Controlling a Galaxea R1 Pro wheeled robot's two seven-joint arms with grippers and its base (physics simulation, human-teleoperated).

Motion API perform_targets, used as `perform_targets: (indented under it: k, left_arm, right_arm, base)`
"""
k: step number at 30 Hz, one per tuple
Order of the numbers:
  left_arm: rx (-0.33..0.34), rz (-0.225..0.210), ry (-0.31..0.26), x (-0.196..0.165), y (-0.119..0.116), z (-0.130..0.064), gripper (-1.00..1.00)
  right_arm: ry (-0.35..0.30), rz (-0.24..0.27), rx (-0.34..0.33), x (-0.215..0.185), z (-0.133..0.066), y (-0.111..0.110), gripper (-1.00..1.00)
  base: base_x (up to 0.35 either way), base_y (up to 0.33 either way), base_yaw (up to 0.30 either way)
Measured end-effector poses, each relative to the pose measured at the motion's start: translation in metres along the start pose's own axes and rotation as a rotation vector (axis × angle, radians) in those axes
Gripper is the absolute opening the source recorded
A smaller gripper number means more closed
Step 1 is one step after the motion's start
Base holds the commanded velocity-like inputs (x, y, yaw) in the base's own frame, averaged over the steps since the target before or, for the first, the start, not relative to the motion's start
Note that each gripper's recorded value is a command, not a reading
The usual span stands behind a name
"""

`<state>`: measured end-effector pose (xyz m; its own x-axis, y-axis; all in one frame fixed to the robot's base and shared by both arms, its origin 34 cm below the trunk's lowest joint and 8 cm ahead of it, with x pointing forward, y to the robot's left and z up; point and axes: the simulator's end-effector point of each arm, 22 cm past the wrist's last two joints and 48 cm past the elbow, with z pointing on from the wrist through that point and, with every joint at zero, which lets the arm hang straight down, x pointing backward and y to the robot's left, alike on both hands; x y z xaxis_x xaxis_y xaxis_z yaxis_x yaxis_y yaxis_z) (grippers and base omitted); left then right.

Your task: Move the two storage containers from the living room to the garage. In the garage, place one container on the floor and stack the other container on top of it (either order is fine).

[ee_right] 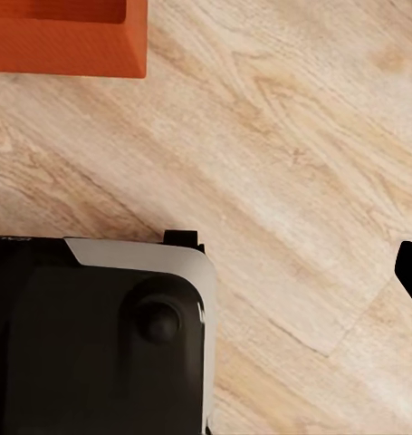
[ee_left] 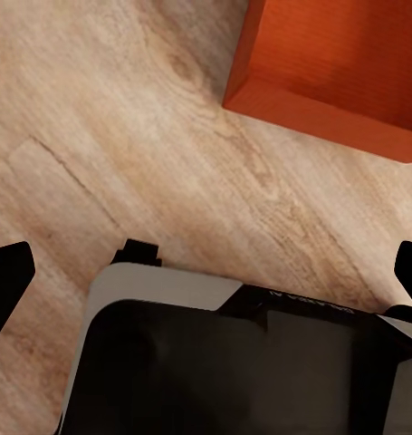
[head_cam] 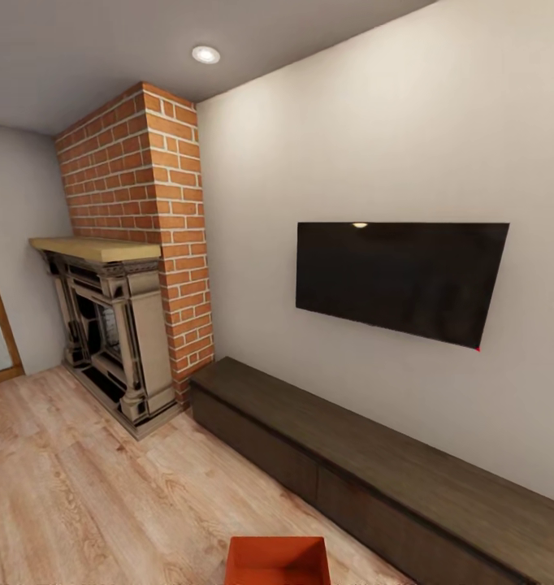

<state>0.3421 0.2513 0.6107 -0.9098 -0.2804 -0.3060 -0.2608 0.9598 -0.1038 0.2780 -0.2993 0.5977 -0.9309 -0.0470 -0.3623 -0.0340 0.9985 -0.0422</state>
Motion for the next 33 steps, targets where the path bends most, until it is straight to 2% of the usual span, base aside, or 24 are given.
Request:
perform_targets:
  k: [15,21,33]
  left_arm:
    - [-0.004,0.010,0.013,0.004,0.002,0.002,1.00]
    - [-0.014,0.018,0.018,0.005,0.010,0.003,1.00]
    - [-0.020,0.021,0.036,0.012,0.012,0.004,1.00]
  right_arm:
    - [0.023,-0.005,0.005,0.009,0.000,-0.005,1.00]
    - [0.033,-0.005,0.005,0.013,0.000,-0.005,1.00]
    - [0.052,0.002,-0.010,0.020,0.000,0.001,1.00]
  base:
    - [0.000,0.000,0.000]
    - [0.000,0.000,0.000]
    - [0.000,0.000,0.000]
